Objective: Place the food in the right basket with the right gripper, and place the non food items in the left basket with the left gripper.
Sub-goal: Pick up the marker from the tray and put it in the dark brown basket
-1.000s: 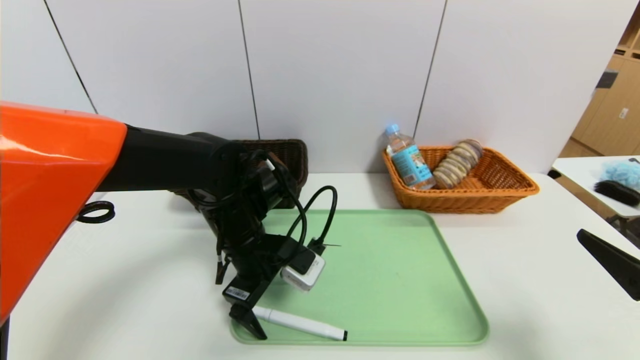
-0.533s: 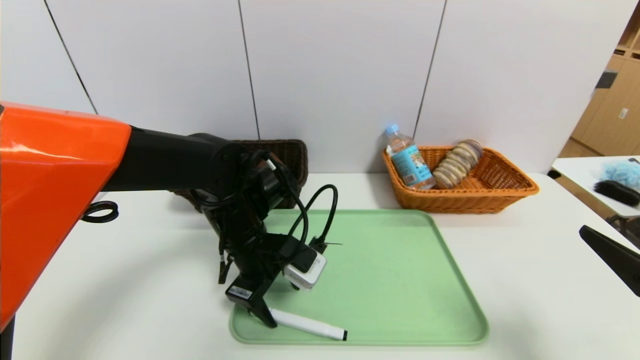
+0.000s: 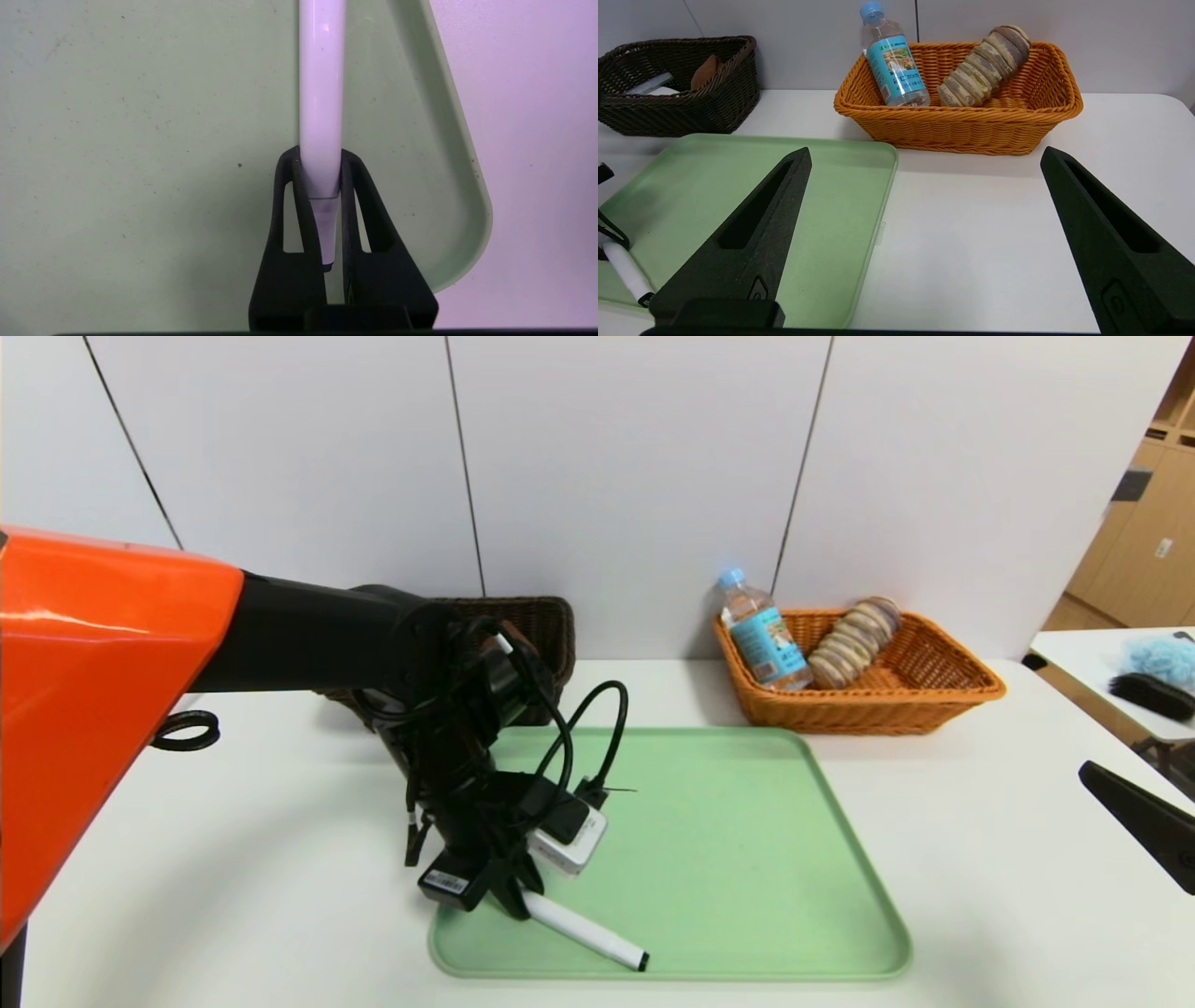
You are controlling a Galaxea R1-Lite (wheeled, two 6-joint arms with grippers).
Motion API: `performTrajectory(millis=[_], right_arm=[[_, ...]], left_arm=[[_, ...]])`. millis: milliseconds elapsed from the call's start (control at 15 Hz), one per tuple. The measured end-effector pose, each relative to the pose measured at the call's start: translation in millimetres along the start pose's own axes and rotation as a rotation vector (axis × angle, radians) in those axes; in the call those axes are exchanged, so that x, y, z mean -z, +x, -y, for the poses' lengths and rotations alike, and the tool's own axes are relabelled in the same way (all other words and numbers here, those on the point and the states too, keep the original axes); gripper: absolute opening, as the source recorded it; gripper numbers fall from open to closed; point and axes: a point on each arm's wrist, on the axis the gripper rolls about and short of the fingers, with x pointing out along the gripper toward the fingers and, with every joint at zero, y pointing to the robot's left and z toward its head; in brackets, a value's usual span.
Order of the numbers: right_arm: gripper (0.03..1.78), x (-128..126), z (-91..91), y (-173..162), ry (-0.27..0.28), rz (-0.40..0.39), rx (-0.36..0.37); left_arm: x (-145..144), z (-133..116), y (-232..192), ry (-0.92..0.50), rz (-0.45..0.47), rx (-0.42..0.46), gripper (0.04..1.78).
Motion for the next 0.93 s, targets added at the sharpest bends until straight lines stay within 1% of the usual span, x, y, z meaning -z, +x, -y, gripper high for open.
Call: performTrajectory(millis=[200, 267, 333, 467, 600, 800, 933], right_arm=[[1.69, 1.5, 0.1, -1.0, 0.002, -0.005, 0.001], [1.69, 2.1, 0.1, -1.4, 0.001, -0.006, 0.000], [1.69, 2.9, 0.1, -1.7, 0.001, -0.009, 0.001], [1.69, 5.2, 0.2, -2.2, 0.001, -0.016, -0.001], [1.69, 9.1, 0.3, -3.9, -0.002, -0.026, -0.001], [1.69, 15.3, 0.1, -6.8, -0.009, -0.042, -0.017], [1.69, 16.4, 0.1, -7.6, -0.017, -0.044, -0.018]], left_arm=[[0.6, 0.3, -3.4, -0.007, -0.001, -0.011, 0.16], [-0.4, -1.3, -6.9, -0.011, 0.001, -0.032, 0.16], [-2.9, -5.1, -13.2, -0.022, 0.011, -0.073, 0.16], [-11.8, -11.7, -33.1, -0.104, 0.047, -0.166, 0.16], [-22.0, -15.1, -59.5, -0.220, 0.128, -0.249, 0.16], [-29.6, -10.4, -104.3, -0.430, 0.268, -0.357, 0.16], [-28.4, -4.8, -135.2, -0.570, 0.387, -0.433, 0.16]])
